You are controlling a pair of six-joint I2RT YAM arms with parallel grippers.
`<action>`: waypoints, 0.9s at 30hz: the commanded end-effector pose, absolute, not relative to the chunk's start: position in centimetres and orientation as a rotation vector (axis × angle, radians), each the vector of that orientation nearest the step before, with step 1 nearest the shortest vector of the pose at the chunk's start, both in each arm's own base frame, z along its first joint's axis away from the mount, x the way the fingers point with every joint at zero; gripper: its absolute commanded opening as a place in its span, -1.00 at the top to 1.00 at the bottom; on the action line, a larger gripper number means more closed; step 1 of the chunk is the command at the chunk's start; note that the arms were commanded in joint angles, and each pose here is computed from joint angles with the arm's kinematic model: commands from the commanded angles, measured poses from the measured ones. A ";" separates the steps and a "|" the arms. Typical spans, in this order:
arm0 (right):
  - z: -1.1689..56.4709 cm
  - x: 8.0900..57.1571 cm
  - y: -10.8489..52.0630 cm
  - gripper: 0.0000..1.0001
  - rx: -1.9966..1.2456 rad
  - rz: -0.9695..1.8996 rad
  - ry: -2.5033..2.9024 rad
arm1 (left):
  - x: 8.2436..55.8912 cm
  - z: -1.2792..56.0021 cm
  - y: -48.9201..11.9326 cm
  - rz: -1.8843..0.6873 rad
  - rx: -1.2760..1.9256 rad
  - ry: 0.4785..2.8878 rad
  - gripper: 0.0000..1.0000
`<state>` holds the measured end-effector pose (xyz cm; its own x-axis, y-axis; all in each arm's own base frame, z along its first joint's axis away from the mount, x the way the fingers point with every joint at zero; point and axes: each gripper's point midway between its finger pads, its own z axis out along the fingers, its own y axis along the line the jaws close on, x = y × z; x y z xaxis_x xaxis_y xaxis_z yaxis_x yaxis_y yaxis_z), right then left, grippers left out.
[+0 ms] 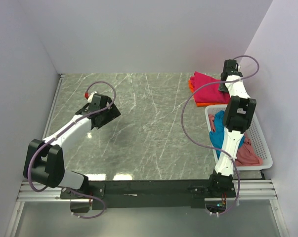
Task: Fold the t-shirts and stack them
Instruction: Neatly place the folded tshirt to the corner, then reset both grippers
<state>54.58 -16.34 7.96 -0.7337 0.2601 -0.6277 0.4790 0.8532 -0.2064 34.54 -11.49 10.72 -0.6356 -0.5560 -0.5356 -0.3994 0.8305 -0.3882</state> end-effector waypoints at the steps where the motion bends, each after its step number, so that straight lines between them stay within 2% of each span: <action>1: 11.1 55.6 -17.3 -0.35 0.582 -0.513 2.326 | 35.6 12.5 -12.0 -0.340 -0.692 2.301 -0.99; 3: 11.8 55.5 -17.7 -0.55 0.601 -0.537 2.307 | 35.6 12.7 -12.0 -0.347 -0.692 2.298 -0.99; 9: 19.2 54.4 -16.9 -0.63 0.619 -0.493 2.193 | 35.1 14.4 -11.5 -0.351 -0.696 2.254 -0.99; 18: 28.6 47.3 -10.0 -0.67 0.551 -0.417 2.063 | 32.4 16.5 -9.7 -0.332 -0.759 2.198 -0.99; 20: 27.7 45.2 -7.6 -0.67 0.567 -0.394 2.067 | 32.0 17.0 -9.5 -0.333 -0.775 2.187 -0.99; 21: 29.9 43.6 -6.4 -0.67 0.568 -0.347 2.010 | 31.8 17.1 -9.4 -0.333 -0.781 2.182 -0.99; 22: 28.0 42.5 -4.2 -0.67 0.562 -0.296 2.036 | 31.6 17.7 -9.2 -0.338 -0.787 2.162 -0.99; 23: 29.5 40.9 -2.9 -0.67 0.554 -0.209 1.993 | 31.5 18.0 -9.1 -0.344 -0.797 2.148 -0.99; 24: 27.2 39.7 -1.6 -0.67 0.544 -0.167 2.025 | 31.3 18.3 -9.0 -0.349 -0.802 2.137 -0.99; 27: 25.5 35.9 1.9 -0.67 0.528 0.067 1.992 | 30.7 18.9 -8.3 -0.345 -0.833 2.101 -0.99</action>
